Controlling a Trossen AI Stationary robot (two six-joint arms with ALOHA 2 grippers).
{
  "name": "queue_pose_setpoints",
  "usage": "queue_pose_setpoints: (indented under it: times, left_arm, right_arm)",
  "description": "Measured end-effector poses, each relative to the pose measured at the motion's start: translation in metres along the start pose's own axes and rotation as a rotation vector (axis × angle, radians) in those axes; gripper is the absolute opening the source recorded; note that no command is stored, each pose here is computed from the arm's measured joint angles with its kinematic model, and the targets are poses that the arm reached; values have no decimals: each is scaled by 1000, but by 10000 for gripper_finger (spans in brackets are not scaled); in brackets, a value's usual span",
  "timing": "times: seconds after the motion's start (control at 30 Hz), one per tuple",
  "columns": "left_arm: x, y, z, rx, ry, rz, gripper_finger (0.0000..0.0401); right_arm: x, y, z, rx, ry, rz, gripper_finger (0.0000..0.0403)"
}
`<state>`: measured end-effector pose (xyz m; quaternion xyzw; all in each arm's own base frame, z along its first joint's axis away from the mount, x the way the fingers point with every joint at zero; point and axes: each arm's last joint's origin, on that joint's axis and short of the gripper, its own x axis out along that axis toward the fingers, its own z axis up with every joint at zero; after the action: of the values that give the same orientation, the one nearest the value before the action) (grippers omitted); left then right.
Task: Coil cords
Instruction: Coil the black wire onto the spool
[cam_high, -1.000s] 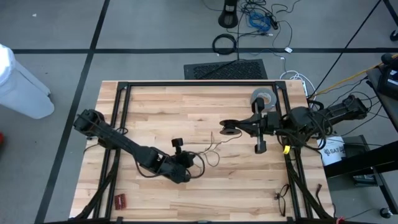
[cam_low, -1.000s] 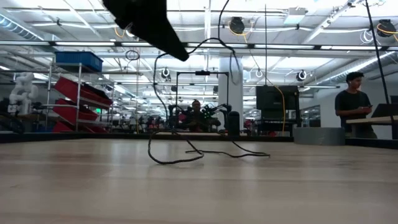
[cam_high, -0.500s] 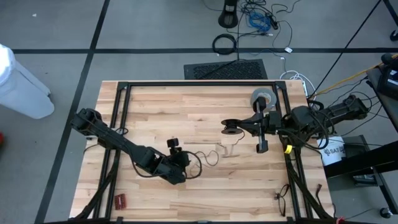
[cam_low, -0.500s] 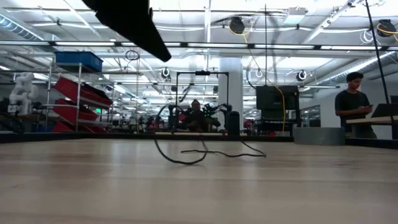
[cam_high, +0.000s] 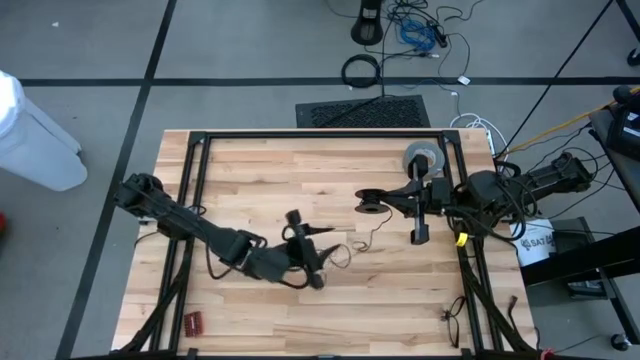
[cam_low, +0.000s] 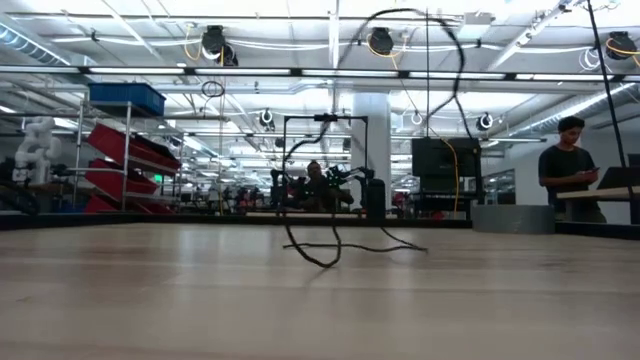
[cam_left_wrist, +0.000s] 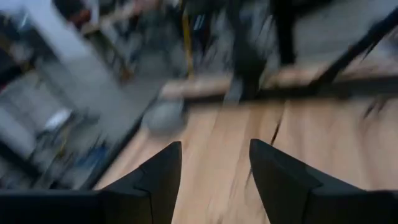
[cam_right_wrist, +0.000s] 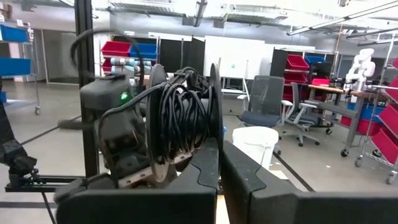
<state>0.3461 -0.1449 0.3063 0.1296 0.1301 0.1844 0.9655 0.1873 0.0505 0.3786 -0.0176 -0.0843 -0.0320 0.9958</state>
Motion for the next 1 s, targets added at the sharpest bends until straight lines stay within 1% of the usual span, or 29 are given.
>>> queue_pose_setpoints:
  times: [0.1, 0.23, 0.47, 0.73, 1.0]
  left_arm:
    - [12, 5, 5, -2, -108, -23, 196]
    - [28, 14, 8, -64, -216, -107, 194]
    - [53, 12, -2, -122, -278, -208, 194]
    - [74, 3, -16, -170, -341, -194, 193]
    - [81, -1, -21, -201, -401, -178, 193]
  right_arm:
    - [0, 0, 0, 3, 0, 6, 0]
    - [0, 0, 0, 5, 0, 9, 0]
    - [1, 1, -1, 3, 8, 11, 0]
    - [6, 2, -6, -4, 23, 7, 0]
    - [7, 3, -6, -4, 24, 7, 0]
